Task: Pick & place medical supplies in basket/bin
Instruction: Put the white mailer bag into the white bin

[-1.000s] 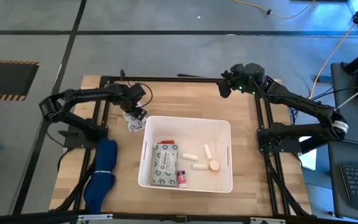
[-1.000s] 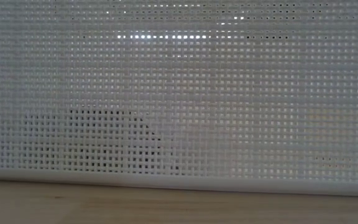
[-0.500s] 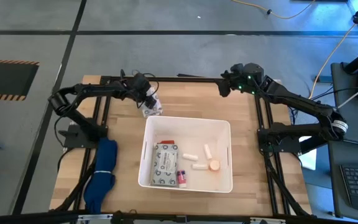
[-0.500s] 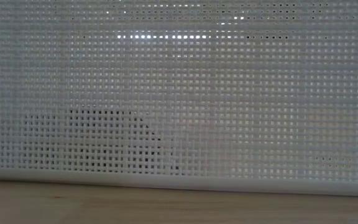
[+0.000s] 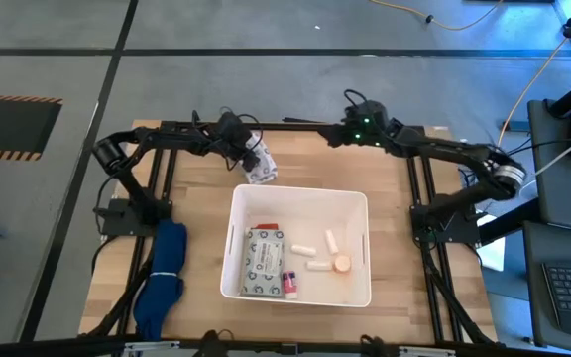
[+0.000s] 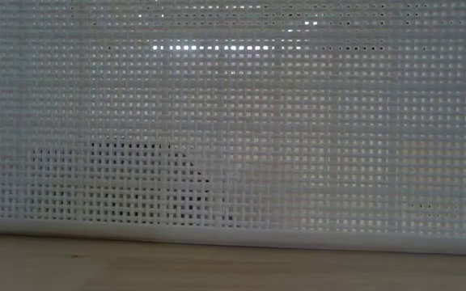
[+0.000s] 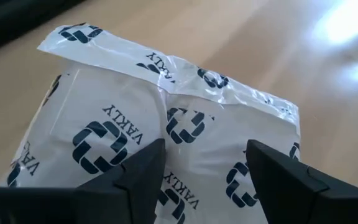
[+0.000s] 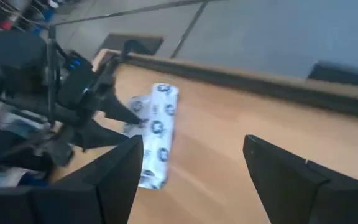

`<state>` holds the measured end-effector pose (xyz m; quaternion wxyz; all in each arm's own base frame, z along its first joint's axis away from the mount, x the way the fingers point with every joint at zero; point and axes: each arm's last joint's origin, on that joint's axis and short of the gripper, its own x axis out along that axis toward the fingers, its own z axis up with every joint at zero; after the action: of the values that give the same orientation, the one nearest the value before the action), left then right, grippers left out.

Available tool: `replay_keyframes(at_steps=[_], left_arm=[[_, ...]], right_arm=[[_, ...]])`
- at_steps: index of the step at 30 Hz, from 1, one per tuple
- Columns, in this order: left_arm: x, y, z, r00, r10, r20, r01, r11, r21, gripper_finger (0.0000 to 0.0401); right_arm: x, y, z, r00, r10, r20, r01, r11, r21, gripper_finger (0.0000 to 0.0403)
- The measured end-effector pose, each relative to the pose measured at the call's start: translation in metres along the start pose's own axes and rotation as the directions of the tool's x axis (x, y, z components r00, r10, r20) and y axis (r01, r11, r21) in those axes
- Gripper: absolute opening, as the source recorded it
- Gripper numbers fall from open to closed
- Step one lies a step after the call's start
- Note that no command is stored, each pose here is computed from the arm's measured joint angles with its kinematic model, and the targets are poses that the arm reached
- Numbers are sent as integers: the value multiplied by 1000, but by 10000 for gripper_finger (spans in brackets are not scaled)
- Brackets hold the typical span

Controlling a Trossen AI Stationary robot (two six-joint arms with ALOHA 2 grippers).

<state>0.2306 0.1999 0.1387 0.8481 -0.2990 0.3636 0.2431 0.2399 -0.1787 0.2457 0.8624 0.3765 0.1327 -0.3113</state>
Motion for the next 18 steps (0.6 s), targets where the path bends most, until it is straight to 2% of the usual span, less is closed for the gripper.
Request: replay_keyframes(at_steps=[2,5,9,18], left_arm=[[0,-3,3,1000,-24,0,24,999,25,219],[0,-8,4,998,-66,-10,66,996,59,212],[3,-14,3,997,-74,-16,75,990,117,198],[7,-17,4,997,-73,-7,73,989,132,185]], right_arm=[[15,-4,-4,999,33,-27,-31,998,54,280],[35,-11,-13,996,25,-81,-16,994,107,280],[59,-6,-20,991,24,-130,-12,995,98,280],[109,19,-35,974,62,-217,-42,994,96,280]])
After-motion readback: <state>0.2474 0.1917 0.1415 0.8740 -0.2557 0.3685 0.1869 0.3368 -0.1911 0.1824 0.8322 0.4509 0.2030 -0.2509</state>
